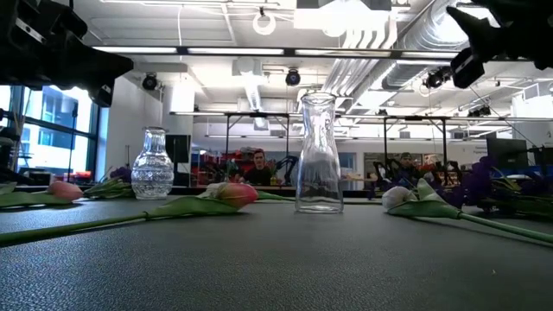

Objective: Sort flowers into vase by color
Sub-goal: Put the bottom white tulip into the right transparent flower vase

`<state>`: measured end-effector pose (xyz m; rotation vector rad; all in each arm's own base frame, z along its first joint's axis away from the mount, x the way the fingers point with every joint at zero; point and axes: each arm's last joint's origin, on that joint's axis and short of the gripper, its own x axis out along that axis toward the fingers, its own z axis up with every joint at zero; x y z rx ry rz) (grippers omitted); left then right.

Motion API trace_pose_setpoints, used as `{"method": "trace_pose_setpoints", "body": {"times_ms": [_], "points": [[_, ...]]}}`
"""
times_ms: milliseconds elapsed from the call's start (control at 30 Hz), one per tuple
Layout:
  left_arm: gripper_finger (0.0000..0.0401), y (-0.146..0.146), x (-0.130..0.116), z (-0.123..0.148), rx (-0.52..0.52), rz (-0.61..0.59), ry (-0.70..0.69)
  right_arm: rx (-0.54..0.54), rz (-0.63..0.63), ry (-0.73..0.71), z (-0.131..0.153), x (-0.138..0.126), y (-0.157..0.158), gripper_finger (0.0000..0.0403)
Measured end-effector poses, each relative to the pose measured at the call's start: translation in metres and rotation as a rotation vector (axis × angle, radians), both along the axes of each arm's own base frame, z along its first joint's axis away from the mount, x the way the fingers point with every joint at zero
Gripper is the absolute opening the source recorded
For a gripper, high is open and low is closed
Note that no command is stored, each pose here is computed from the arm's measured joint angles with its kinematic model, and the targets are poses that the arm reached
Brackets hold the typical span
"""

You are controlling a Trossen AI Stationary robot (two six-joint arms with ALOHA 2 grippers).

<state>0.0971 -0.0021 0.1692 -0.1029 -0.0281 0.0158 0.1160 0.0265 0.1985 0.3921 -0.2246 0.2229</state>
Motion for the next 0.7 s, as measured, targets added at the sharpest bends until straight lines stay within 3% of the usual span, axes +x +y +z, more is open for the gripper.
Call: {"method": "trace_pose_setpoints", "body": {"times_ms": [100, 200, 333, 433, 500, 700], "points": [[0.0005, 0.0, 0.0, 0.0, 0.0, 0.0, -0.001, 0.003, 0.019, 0.061, 0.004, 0.01, 0.008, 0.0083], [0.0005, 0.0, 0.0, 0.001, 0.015, 0.0, -0.004, 0.09, 0.062, 0.134, 0.008, 0.019, 0.014, 0.0083], [0.0005, 0.0, 0.0, 0.001, 0.011, 0.0, -0.007, 0.228, 0.095, 0.427, 0.02, 0.034, 0.022, 0.0083], [0.0005, 0.0, 0.0, 0.001, -0.002, 0.0, -0.008, 0.262, -0.018, 0.759, 0.031, 0.041, 0.029, 0.0083], [0.0005, 0.0, 0.0, 0.001, -0.01, 0.0, -0.009, 0.278, -0.1, 0.907, 0.04, 0.048, 0.035, 0.0083], [0.0005, 0.0, 0.0, 0.002, -0.045, -0.002, -0.017, 0.343, -0.153, 1.08, 0.048, 0.089, 0.061, 0.0089]]}}
